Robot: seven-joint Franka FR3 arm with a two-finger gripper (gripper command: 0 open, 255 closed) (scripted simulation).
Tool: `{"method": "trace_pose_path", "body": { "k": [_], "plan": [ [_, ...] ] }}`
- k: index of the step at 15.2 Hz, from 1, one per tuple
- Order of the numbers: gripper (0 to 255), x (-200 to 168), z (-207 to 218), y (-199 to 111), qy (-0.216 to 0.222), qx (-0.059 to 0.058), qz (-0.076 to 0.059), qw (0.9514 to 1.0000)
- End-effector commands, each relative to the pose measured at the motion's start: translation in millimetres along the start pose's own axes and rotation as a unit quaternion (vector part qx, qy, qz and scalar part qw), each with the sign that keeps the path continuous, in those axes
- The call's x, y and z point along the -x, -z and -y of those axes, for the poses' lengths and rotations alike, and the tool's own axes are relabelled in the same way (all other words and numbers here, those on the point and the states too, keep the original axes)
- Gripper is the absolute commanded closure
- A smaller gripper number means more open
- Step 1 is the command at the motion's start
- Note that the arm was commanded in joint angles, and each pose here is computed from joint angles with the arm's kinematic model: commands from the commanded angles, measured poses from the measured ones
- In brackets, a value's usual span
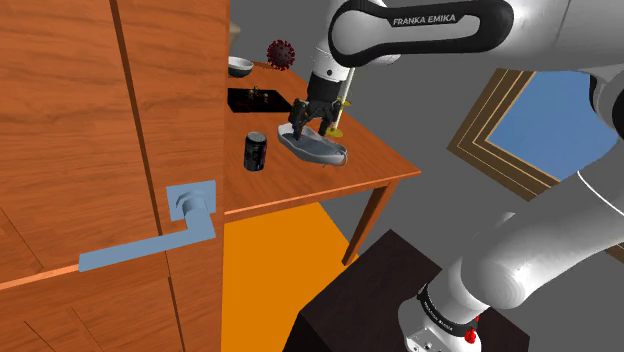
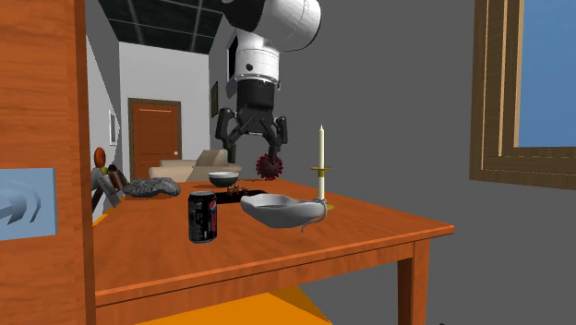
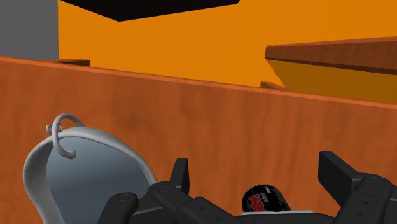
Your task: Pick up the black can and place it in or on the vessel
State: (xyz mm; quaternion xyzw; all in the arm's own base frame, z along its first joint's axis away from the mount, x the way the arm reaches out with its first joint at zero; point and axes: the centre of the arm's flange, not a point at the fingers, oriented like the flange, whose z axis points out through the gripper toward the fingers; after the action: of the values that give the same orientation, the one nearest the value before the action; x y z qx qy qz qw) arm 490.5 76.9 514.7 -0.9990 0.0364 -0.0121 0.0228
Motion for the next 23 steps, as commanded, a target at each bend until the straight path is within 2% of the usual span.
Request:
{"method": "trace_pose_path", "body": {
  "k": [1,13,20,23],
  "plan": [
    [0,-22,7,-12,0.0,0.0,0.0,1.0],
    [0,-161,51,-73,-0.002,0.001,-0.001,1.0],
    [0,-161,51,-110,-0.002,0.001,-0.001,1.0],
    [0,-161,51,-113,-0.002,0.001,-0.001,1.0]
  ]
}}
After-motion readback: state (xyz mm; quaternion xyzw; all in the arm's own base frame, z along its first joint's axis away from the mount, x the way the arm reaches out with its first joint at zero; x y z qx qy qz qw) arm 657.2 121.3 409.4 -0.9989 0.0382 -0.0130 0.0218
